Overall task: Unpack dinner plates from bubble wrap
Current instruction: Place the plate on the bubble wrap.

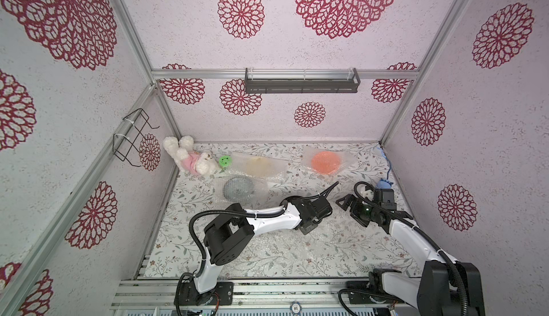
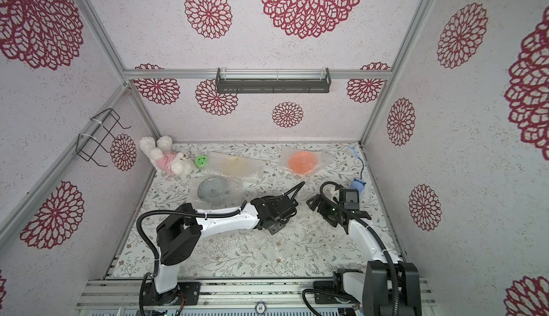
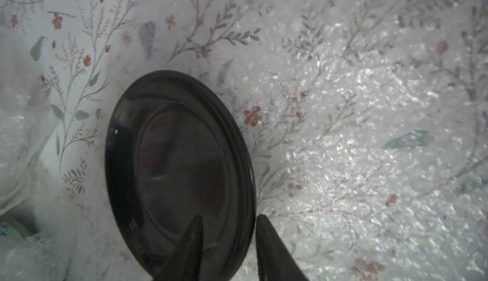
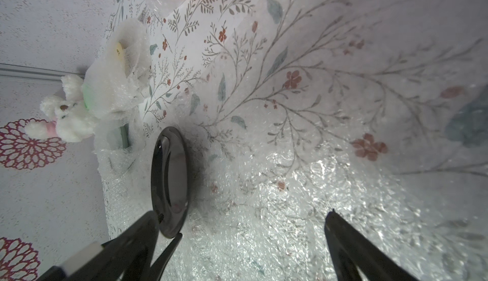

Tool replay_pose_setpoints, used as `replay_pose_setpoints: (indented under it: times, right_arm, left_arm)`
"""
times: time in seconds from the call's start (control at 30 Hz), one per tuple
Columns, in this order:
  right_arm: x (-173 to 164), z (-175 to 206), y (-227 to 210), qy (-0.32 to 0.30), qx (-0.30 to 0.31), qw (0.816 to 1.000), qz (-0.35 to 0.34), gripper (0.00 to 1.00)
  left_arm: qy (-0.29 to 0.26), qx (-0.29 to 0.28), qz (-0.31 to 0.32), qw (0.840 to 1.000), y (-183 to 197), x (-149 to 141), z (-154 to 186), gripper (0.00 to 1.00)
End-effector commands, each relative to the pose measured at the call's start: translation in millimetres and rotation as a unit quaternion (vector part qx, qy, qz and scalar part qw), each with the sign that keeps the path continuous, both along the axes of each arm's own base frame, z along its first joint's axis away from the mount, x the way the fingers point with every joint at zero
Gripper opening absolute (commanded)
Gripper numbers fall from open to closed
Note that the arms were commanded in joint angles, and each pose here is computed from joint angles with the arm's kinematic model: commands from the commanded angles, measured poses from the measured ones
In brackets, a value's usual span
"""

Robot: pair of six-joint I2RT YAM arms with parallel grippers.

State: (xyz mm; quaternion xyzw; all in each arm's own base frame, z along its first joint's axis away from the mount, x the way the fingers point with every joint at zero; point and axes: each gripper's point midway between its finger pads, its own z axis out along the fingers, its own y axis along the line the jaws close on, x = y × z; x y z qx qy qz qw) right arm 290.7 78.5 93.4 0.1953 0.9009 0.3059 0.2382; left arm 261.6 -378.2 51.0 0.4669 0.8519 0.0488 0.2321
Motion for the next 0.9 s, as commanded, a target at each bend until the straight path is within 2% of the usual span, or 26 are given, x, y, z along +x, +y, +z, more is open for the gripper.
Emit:
replay_pose_setpoints:
  times: [0.0,0.1,0.17,0.27,0.37,0.47,0.57,0.67,0.87]
  right_arm:
    - [0.1,5.7,2.7,-0.014,0.004,1.0,0.007,0.99]
    - [0.6,7.5,3.5,-0.016,0.003,1.0,0.01,0.99]
    - [1.1,8.7,4.7,-0.019,0.001,1.0,0.015,0.99]
    - [2.2,9.7,11.6,-0.019,0.002,0.999,0.03,0.99]
    - [3.5,12.2,26.3,-0.025,0.006,0.998,0.056,0.98]
    - [5.0,15.4,43.0,-0.033,0.002,0.996,0.084,0.97]
    - [7.2,11.6,62.7,-0.033,0.003,0.993,0.116,0.93]
    - [9.6,3.2,87.9,-0.031,0.0,0.987,0.157,0.88]
    - [18.2,-22.7,125.5,-0.014,-0.009,0.976,0.215,0.71]
  left_arm:
    - [0.02,-0.021,-0.013,0.999,-18.9,-12.3,-3.1,0.46]
    - [0.024,-0.026,-0.011,0.999,-23.4,-14.5,-5.0,0.54]
    - [0.034,-0.053,-0.009,0.998,-29.6,-18.4,7.8,0.6]
    - [0.039,-0.166,-0.002,0.985,-38.9,-24.4,66.0,0.73]
    - [0.059,-0.267,0.012,0.962,-30.9,-33.0,109.6,0.81]
    - [0.048,-0.344,0.031,0.937,-6.9,-39.5,146.3,0.89]
    - [0.037,-0.415,0.06,0.907,22.9,-42.8,168.7,1.0]
    - [0.03,-0.465,0.093,0.88,56.1,-46.6,176.3,0.97]
    - [0.03,-0.547,0.165,0.82,109.8,-49.6,176.7,0.97]
